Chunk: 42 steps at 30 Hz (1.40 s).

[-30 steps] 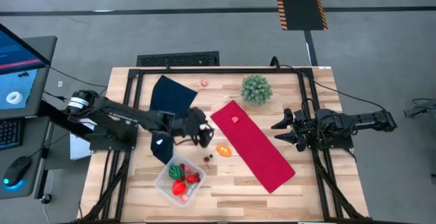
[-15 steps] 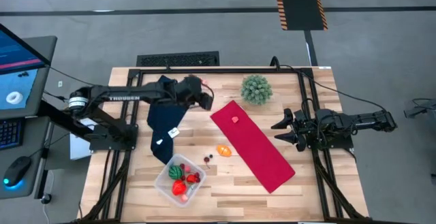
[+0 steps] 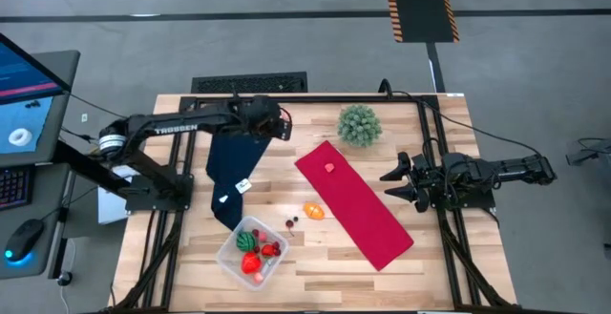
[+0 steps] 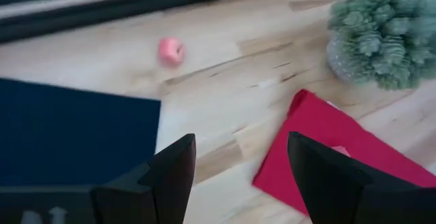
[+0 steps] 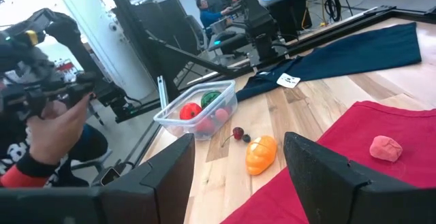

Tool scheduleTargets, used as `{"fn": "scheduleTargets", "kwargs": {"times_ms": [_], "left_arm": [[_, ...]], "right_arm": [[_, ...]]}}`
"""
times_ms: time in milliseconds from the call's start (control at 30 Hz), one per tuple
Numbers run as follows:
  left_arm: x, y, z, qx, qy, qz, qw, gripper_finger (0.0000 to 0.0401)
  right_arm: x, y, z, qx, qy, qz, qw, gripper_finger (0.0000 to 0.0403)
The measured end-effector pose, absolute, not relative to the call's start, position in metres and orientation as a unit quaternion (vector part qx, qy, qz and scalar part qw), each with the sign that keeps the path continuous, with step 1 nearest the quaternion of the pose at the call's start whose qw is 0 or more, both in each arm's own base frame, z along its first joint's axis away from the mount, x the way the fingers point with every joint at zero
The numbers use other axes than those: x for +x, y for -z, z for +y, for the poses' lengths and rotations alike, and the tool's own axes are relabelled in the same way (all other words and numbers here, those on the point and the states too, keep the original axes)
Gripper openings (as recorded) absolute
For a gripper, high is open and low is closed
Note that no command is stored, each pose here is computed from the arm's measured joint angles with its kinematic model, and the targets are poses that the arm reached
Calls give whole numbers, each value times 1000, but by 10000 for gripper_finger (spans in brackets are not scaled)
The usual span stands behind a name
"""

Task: Pick and placing Produce into tupperware
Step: Put the peach into the transparent bin

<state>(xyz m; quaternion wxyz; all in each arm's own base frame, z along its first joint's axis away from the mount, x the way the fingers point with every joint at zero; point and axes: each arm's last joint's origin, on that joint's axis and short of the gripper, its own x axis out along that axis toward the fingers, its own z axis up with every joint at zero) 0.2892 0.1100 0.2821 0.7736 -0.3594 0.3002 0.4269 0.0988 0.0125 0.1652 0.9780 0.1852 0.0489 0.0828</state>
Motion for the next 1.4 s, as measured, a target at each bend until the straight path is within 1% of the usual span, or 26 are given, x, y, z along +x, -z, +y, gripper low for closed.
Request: {"fn": "scheduleTargets", "kwargs": {"times_ms": [67,133,200,267,467,667,800,900,1000,1100,1233,1300,1333,1400], "left_arm": [[289,-282,124,-371,-423,308,767,222],[296,-283,141,-369,-404,302,781,222],[304,-276,155,-350,-389,327,787,222],[314,-271,170,-357,-380,336,785,222],[330,-252,199,-380,-403,415,722,222],[348,-238,229,-390,-382,470,693,222],[356,-234,240,-385,-357,524,670,222],[358,-229,243,-385,-371,548,644,222],[363,-229,247,-379,-370,548,648,223],[364,-230,251,-374,-361,543,660,241],[363,-231,259,-386,-366,523,667,290],[361,-232,265,-401,-352,512,673,311],[359,-231,266,-407,-347,512,673,319],[358,-227,267,-409,-364,512,662,329]], "right_arm": [[99,-165,13,185,-83,49,978,249],[99,-165,12,185,-83,49,978,249],[99,-165,13,185,-83,49,978,249],[99,-165,13,185,-83,48,978,249],[99,-165,13,185,-83,49,978,249],[99,-165,13,185,-83,49,978,249],[99,-165,13,185,-83,49,978,249],[99,-165,13,185,-83,49,978,249],[99,-165,13,185,-83,49,978,249],[99,-165,13,185,-83,49,978,249],[99,-165,12,185,-83,49,978,249],[99,-165,13,185,-83,49,978,249],[99,-165,13,185,-83,49,978,249],[99,-165,13,185,-83,49,978,249]]}}
